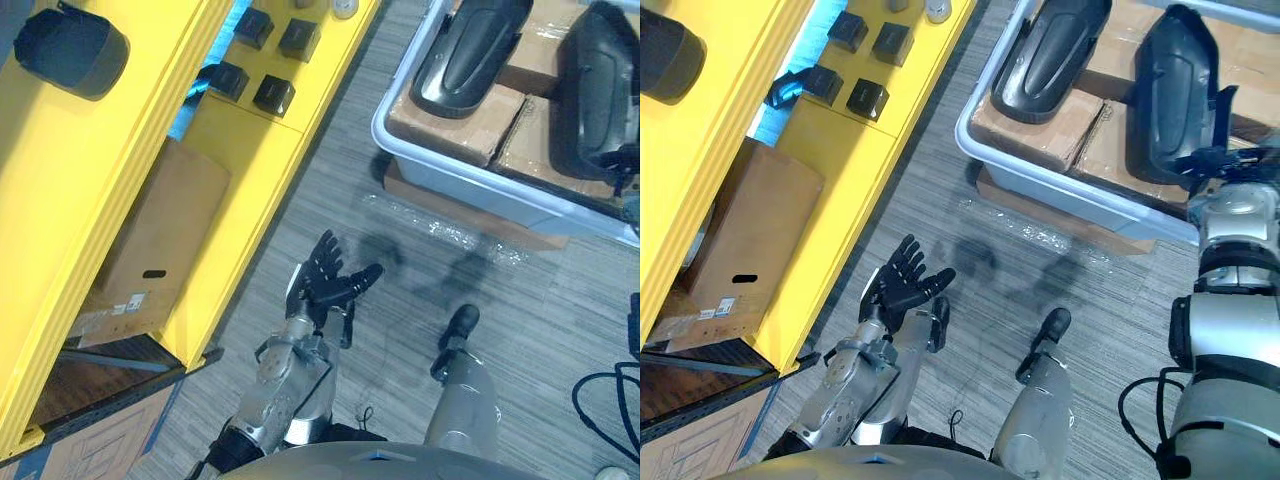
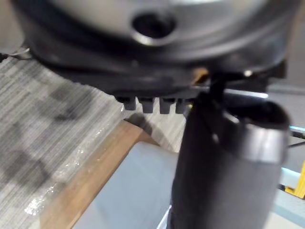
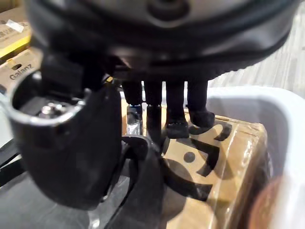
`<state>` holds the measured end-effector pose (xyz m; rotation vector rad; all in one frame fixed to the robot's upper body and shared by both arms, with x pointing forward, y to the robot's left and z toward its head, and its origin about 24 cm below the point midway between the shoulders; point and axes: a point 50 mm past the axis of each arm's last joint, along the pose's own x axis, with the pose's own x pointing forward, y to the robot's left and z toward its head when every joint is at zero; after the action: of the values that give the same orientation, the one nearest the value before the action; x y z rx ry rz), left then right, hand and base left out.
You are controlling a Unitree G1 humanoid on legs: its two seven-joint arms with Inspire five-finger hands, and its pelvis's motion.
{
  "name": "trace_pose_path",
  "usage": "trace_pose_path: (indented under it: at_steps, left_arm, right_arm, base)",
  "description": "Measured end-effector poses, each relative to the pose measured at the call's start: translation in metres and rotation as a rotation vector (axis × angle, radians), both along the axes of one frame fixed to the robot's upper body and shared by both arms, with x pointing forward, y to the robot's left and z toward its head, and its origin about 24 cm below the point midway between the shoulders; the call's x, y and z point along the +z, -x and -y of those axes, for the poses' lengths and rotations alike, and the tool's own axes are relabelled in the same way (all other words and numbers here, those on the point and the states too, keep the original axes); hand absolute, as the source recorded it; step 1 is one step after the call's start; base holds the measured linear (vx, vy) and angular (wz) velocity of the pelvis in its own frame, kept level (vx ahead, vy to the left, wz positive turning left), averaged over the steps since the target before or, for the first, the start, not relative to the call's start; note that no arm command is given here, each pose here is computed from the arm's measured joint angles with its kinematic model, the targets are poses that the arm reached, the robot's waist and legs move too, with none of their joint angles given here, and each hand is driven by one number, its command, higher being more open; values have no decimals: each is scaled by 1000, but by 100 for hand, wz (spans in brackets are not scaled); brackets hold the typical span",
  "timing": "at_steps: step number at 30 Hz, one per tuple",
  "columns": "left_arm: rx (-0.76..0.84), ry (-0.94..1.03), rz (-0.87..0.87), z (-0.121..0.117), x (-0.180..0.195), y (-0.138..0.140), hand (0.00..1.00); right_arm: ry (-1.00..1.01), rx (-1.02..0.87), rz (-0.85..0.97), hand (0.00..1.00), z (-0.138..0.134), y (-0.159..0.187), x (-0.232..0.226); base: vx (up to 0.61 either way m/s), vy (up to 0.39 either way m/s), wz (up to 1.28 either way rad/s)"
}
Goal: Walk over and take three plastic housings, then place them on the shelf
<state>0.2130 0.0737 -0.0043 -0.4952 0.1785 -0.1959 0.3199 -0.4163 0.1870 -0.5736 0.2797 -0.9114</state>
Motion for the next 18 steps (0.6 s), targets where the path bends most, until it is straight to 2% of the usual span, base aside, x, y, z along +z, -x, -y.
trace_pose_path:
  at_steps: [4, 11, 15, 17, 18]
  left_arm:
    - [56, 31, 66, -16, 15, 2, 100]
    - [144, 43, 183, -44, 44, 2, 100]
    - [94, 47, 213, -46, 53, 6, 100]
    - [59, 49, 190, -46, 51, 5, 100]
    - [18, 77, 152, -46, 48, 4, 100]
  right_arm:
    - [78, 86, 4, 0, -23, -12, -15]
    - [241, 288, 106, 0, -91, -30, -31]
    - [297, 299, 105, 0, -108, -29, -45]
    - [292, 306, 99, 0, -116, -28, -57]
    - [270, 299, 113, 0, -128, -27, -67]
  base:
    - [36, 2, 3]
    - [48, -44, 4]
    - [9, -45, 8]
    - [-7, -10, 2]
    - [-12, -18, -3]
